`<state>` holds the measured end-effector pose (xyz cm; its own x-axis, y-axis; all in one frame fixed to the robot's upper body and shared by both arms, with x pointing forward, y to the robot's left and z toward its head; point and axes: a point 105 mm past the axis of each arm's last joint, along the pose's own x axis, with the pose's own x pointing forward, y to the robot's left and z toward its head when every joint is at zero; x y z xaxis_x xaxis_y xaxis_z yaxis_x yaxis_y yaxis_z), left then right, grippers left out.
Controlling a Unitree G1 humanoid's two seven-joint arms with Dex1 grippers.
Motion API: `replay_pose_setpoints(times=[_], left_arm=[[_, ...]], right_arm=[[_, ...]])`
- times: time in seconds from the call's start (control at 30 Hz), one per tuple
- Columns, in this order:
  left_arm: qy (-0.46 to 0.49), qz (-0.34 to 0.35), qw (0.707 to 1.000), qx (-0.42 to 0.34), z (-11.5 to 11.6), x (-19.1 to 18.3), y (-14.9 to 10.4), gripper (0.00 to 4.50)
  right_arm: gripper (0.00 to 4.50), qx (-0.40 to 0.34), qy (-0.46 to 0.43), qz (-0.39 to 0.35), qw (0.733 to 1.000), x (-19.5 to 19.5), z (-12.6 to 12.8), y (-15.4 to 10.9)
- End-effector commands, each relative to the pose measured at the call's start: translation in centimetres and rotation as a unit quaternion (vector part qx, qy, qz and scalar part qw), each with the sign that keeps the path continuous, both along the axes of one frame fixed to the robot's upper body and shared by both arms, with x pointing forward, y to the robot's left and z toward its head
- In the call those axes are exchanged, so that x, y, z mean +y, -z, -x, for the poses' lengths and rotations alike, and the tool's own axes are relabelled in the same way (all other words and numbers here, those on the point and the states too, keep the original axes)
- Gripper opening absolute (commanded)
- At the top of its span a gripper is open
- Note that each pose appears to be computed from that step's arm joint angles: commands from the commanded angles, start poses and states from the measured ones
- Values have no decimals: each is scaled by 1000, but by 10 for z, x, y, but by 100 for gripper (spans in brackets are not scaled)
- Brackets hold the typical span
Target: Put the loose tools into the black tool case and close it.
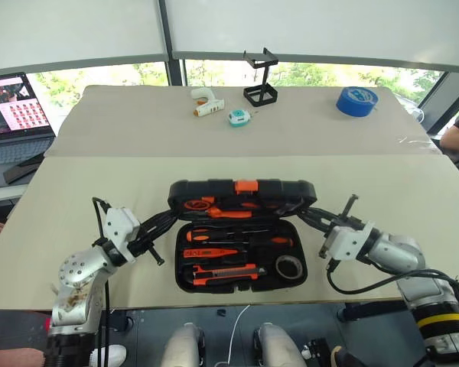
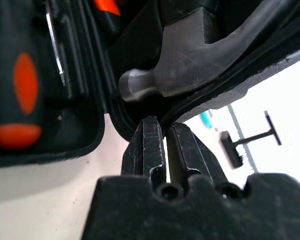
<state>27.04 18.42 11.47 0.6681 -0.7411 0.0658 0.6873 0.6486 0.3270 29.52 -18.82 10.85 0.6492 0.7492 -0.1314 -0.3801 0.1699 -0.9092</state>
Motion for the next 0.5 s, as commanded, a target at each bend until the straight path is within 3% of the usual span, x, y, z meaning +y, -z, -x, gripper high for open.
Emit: replay_pose_setpoints(times=[0.03, 0.13, 0.17, 0.2, 0.3, 0.43, 0.47, 0.5], left_arm=[[2, -39, 999, -26, 9, 13, 1, 175], [3, -54, 998, -15, 13, 24, 7, 282], [1, -60, 998, -8, 13, 29, 8, 283], [-2, -60, 998, 0, 13, 34, 8, 283], [-14, -40, 998, 40, 10, 46, 4, 283], [-37, -31, 997, 54, -11, 54, -12, 283], [-43, -34, 997, 55, -19, 55, -15, 230], [-40, -33, 997, 57, -24, 53, -19, 209]], right_arm=[[174, -21, -28, 11, 999, -4, 10, -2], [278, -37, -56, 36, 997, -7, 18, -5], [305, -31, -58, 44, 997, -11, 21, -3], [305, -24, -57, 49, 997, -16, 24, -3], [246, 39, -19, 25, 999, -36, 31, -2], [108, 147, -8, -9, 989, -45, 49, -4], [77, 170, -21, -5, 985, -42, 56, -3], [39, 203, -27, -5, 979, -40, 62, 1]])
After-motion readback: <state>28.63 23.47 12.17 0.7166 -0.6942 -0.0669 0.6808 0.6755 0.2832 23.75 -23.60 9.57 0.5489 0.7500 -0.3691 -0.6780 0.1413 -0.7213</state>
